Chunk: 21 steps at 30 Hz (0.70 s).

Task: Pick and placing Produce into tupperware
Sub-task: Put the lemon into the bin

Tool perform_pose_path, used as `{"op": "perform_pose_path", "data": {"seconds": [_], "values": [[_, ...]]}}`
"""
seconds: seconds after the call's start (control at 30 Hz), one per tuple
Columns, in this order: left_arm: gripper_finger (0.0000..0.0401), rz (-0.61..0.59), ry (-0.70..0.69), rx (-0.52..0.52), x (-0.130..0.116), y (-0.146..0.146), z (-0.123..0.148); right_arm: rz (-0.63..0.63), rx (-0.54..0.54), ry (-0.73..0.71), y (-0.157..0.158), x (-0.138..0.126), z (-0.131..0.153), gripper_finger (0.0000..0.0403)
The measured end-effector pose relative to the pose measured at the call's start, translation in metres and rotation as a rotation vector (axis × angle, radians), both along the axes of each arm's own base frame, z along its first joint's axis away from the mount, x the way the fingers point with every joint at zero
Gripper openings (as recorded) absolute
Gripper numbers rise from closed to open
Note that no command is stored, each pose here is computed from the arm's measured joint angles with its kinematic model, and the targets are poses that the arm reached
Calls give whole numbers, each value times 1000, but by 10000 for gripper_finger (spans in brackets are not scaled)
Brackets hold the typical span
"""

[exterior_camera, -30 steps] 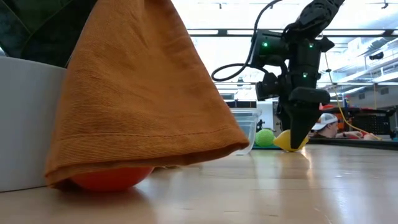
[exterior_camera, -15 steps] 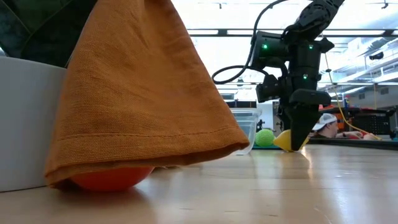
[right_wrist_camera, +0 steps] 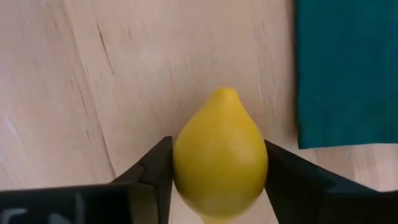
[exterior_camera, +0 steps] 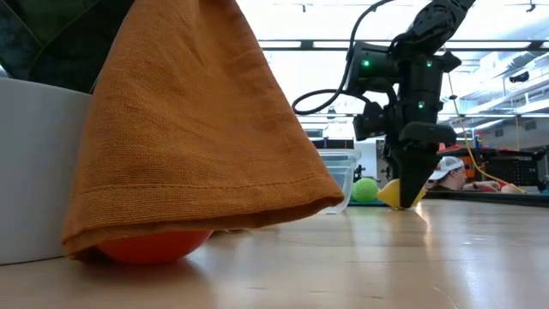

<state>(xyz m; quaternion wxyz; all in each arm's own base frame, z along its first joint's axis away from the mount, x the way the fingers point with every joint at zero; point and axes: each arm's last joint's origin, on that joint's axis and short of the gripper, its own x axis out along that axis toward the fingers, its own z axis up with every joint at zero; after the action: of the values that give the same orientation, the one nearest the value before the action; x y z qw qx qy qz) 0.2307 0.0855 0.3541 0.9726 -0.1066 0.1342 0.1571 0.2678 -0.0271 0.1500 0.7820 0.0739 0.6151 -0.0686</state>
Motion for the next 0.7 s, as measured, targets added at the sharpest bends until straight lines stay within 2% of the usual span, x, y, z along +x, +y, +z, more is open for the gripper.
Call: {"op": "perform_pose_path", "data": {"seconds": [0.43,0.7], "values": [[13,0,9,-4,0,0,-1,-24,-5,-14,1,-15,28,160],[20,6,7,-23,0,0,-1,-58,22,-19,4,-41,57,159]]}}
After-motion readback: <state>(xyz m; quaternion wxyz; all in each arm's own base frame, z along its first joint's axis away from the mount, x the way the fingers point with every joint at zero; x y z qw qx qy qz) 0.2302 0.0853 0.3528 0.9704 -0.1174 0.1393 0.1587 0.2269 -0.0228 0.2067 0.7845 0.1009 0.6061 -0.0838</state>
